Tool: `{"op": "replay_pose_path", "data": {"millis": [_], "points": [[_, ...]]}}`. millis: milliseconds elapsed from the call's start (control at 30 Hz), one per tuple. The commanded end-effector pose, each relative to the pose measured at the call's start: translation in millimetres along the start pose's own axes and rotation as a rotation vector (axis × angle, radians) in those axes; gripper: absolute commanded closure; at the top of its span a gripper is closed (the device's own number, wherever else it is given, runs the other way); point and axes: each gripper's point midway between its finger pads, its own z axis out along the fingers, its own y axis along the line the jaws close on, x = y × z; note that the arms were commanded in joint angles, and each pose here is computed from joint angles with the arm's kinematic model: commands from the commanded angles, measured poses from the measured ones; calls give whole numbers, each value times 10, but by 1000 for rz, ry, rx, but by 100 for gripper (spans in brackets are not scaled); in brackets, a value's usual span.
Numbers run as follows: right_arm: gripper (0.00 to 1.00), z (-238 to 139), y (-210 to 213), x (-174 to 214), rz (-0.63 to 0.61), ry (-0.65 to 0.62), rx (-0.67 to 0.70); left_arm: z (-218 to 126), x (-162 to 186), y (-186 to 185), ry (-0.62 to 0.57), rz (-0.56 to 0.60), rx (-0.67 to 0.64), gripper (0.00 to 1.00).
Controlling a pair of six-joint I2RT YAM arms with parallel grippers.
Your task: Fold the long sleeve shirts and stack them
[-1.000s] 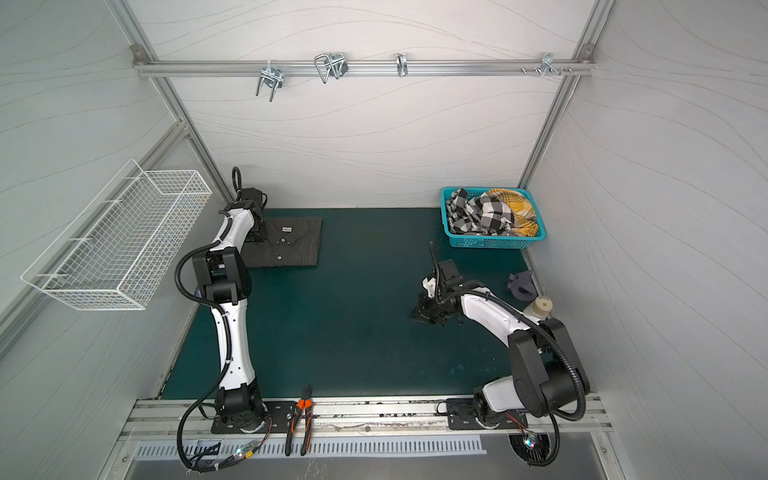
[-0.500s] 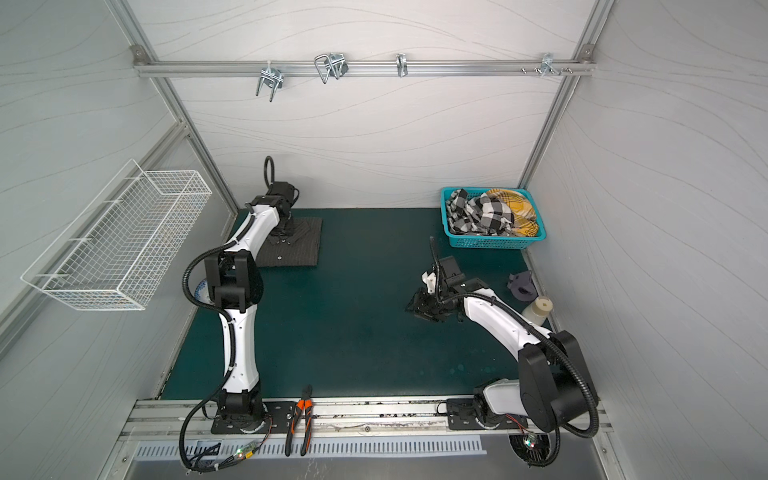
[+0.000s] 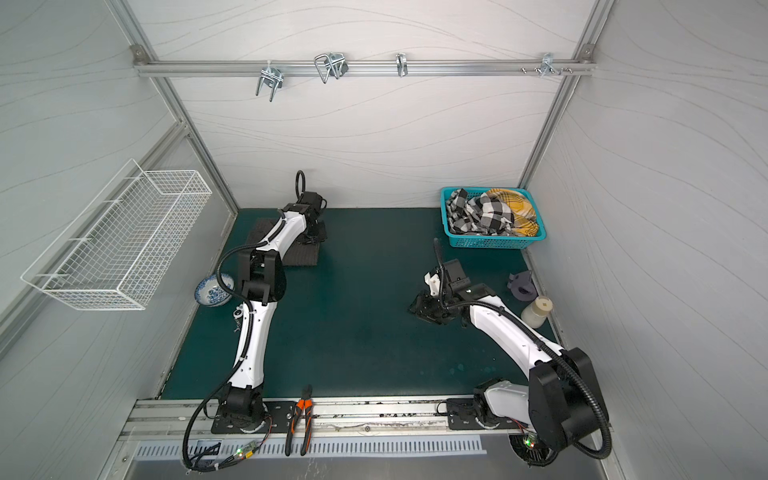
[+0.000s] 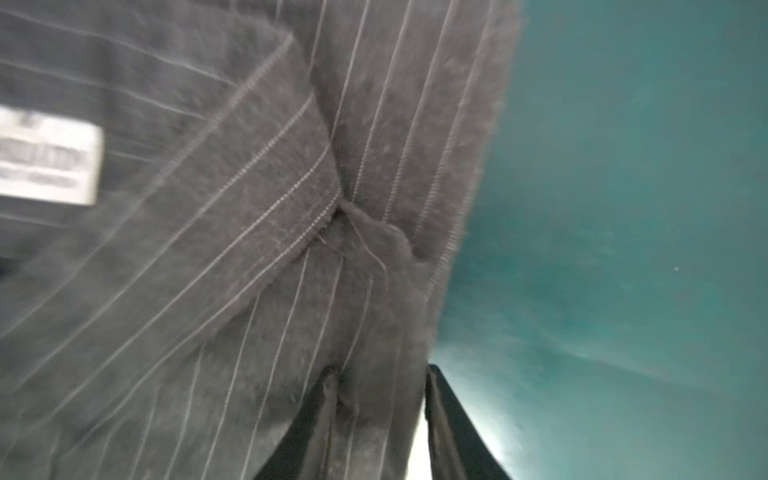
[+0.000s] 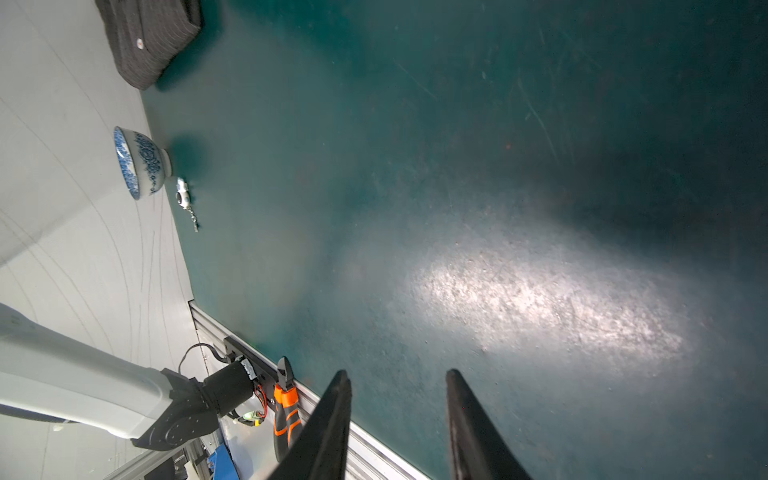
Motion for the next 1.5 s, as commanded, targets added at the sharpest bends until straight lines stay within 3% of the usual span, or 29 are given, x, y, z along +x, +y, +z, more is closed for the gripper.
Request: {"op": "replay_pose_path", "data": {"millis": [0,267,500,767,967,1267,1467], "points": [[63,-25,-3,41,1,7,9,34,14,-101,13,-39,43,72],[66,-47,-19,63,-1,6,17,81,-24,371,13,-117,-74,82],[66,-24,-43,78,9,8,18,31,-132,720,17,-165,-55,85],[67,-8,-46,73,14,8,15,-62,-217,832,-4,-119,-73,86],[65,2,-42,71,19,11,11,-94,-62,718,45,-107,-29,52],[64,42,-35,60,19,11,-2,-307,344,626,99,-194,-18,59],[63,8,-26,99,8,15,-6,-321,389,568,108,-196,19,54]]}}
